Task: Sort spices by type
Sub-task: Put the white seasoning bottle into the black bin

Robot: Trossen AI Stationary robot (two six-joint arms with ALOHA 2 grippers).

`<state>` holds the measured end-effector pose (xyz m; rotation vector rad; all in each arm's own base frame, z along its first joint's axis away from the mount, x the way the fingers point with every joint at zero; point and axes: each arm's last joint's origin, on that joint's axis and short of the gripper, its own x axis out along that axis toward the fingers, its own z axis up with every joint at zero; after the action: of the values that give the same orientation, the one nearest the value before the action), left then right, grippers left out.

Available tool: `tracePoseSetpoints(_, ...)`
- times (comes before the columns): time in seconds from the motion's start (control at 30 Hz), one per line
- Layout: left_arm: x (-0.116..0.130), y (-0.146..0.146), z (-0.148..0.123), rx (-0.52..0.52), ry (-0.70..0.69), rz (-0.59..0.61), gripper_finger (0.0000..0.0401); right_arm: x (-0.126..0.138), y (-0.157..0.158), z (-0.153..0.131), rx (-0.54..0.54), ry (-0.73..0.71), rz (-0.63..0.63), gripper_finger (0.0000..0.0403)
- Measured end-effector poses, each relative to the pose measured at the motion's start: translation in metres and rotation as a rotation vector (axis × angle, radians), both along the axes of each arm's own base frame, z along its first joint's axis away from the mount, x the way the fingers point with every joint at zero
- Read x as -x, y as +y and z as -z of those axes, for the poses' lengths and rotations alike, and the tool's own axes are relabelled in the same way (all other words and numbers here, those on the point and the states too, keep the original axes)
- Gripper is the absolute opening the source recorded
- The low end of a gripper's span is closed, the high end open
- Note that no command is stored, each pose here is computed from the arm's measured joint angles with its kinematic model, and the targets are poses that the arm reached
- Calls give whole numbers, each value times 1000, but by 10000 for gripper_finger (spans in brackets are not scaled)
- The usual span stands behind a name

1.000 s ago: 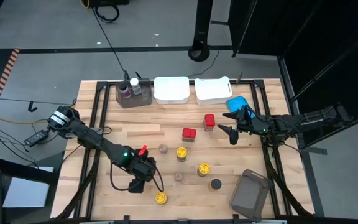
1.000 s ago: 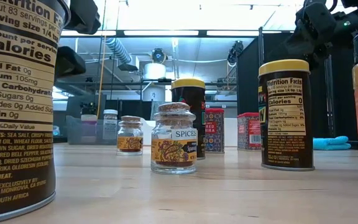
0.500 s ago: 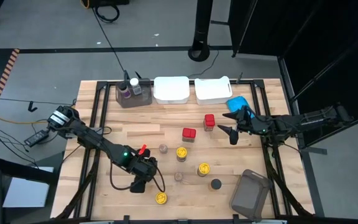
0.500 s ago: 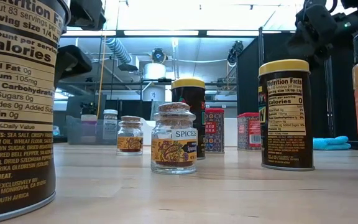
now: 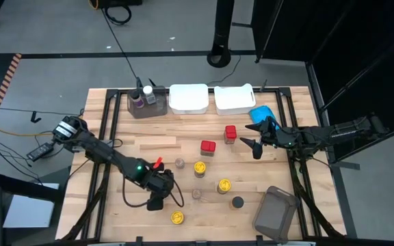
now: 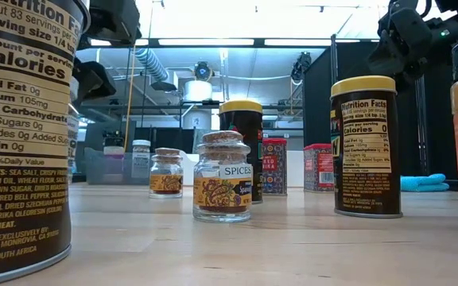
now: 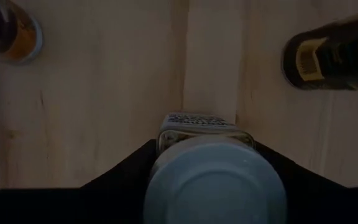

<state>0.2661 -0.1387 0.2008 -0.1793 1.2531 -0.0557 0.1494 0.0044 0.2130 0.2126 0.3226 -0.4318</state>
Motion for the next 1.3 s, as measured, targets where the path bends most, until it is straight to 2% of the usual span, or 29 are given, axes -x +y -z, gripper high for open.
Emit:
tracePoseSetpoints(0.37, -10, 20, -3, 96, 39, -35, 202, 0, 0, 0, 6, 3, -2, 320)
tracePoseSetpoints(0.63, -3, 41, -24, 97, 3, -70, 202, 1, 0, 2, 9, 23, -2, 320)
tracePoseSetpoints(0.97, 9, 89, -55, 2, -98, -230, 202, 1, 0, 2, 10, 29, -1, 320)
tracePoseSetpoints(1.3, 13, 145, -64, -159, -143, -442, 202, 1, 0, 2, 3, 25, 2, 320)
